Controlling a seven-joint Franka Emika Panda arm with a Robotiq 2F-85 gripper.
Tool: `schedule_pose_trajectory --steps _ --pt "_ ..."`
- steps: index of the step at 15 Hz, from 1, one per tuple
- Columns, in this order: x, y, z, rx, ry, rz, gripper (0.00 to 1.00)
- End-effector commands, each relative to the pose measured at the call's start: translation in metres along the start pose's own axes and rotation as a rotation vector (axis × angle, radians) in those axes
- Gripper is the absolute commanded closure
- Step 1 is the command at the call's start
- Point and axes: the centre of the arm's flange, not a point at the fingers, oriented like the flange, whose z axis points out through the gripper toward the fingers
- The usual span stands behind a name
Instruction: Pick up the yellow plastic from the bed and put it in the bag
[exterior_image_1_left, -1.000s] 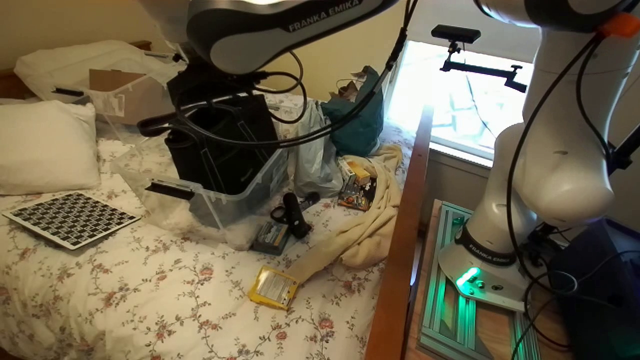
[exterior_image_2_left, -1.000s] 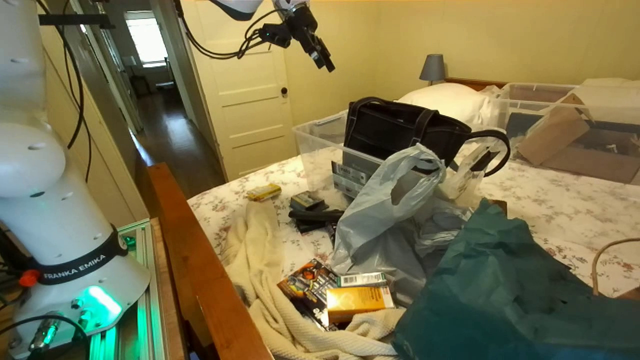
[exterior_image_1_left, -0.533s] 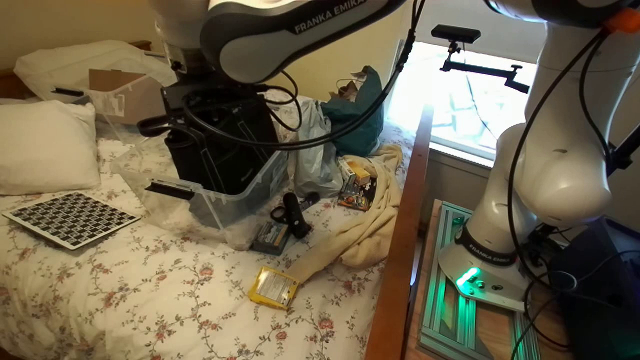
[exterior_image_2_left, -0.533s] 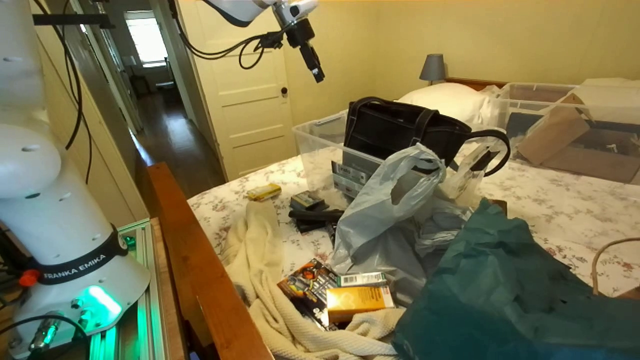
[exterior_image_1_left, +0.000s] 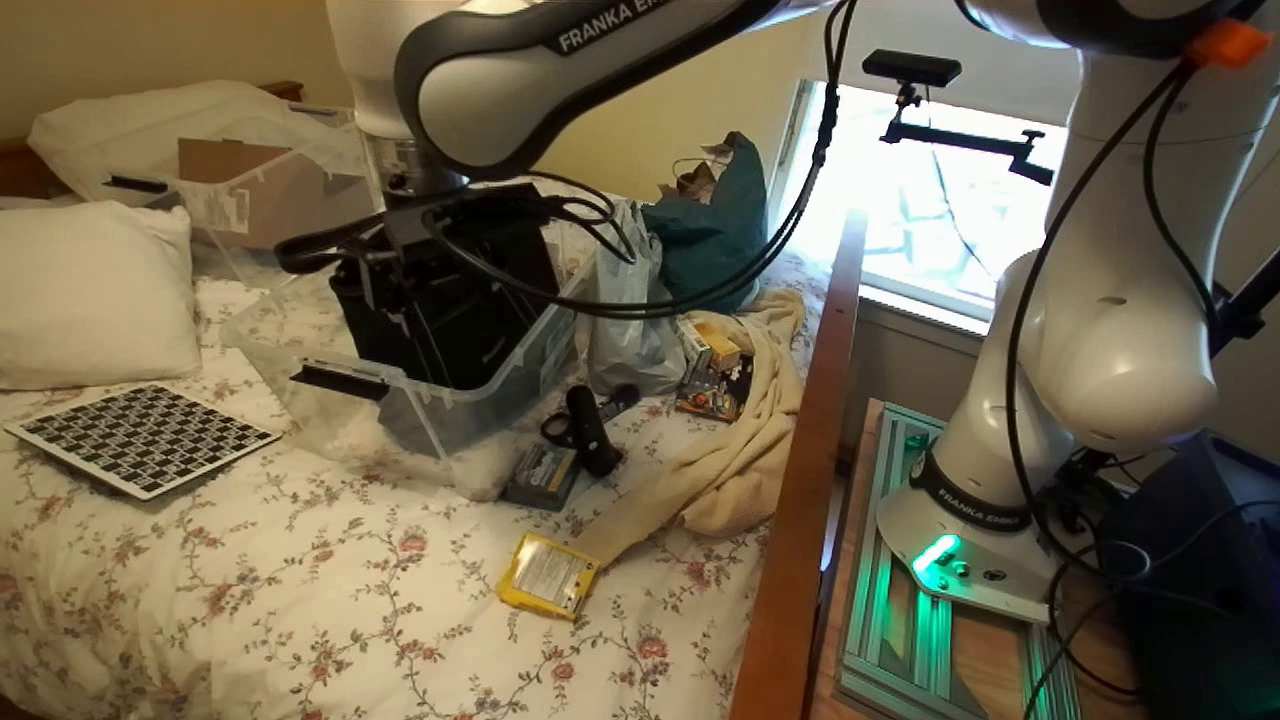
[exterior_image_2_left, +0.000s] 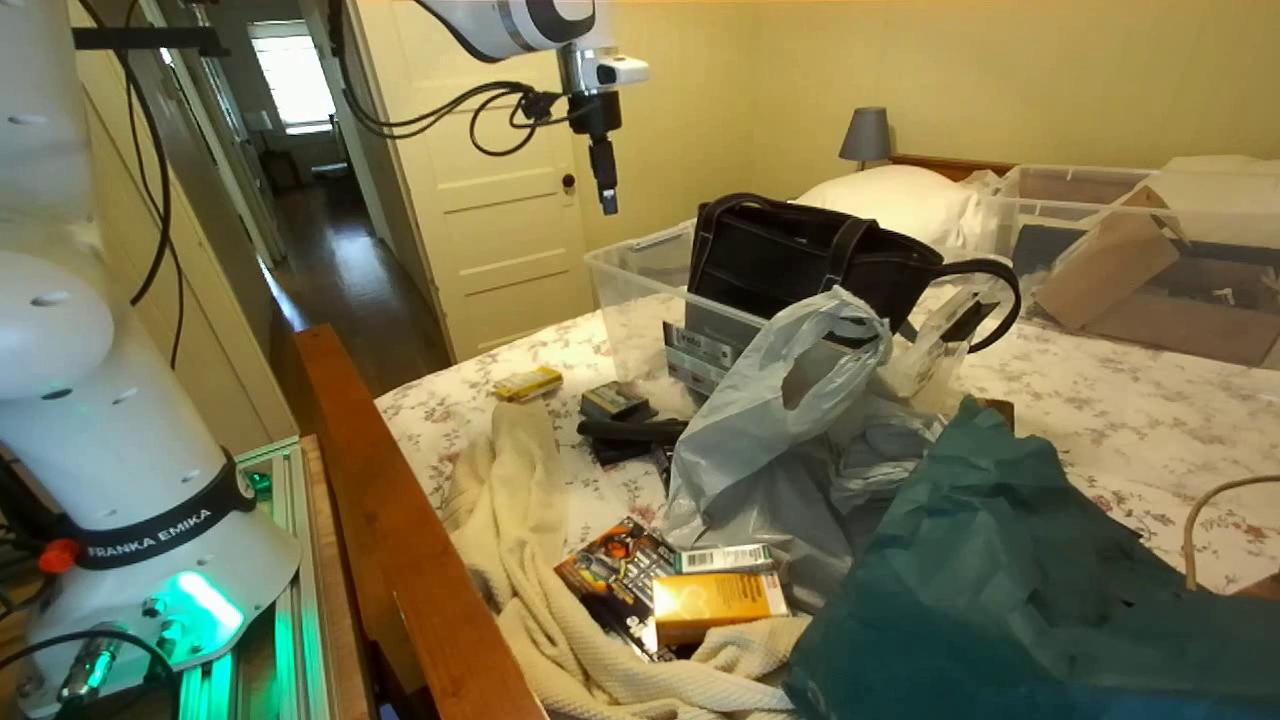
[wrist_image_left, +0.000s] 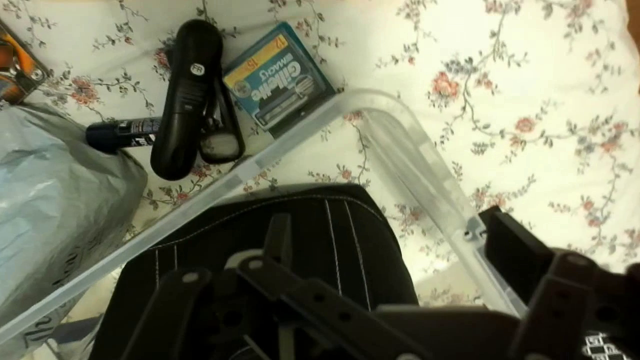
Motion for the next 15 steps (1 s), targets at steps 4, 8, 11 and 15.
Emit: schedule_pose_trajectory --steps 4,8,11,15 --pt "-0.031 0.012 0.017 -0.054 -0.035 -0.144 0.0" --pt "-0.022 0.003 0.021 -0.048 -0.044 -0.143 0.0" --pt "-0.018 -0.001 0.03 -0.022 -0.085 -0.144 0.0" --pt "-0.042 -0.002 0.056 0.016 -0.2 -0.089 0.0"
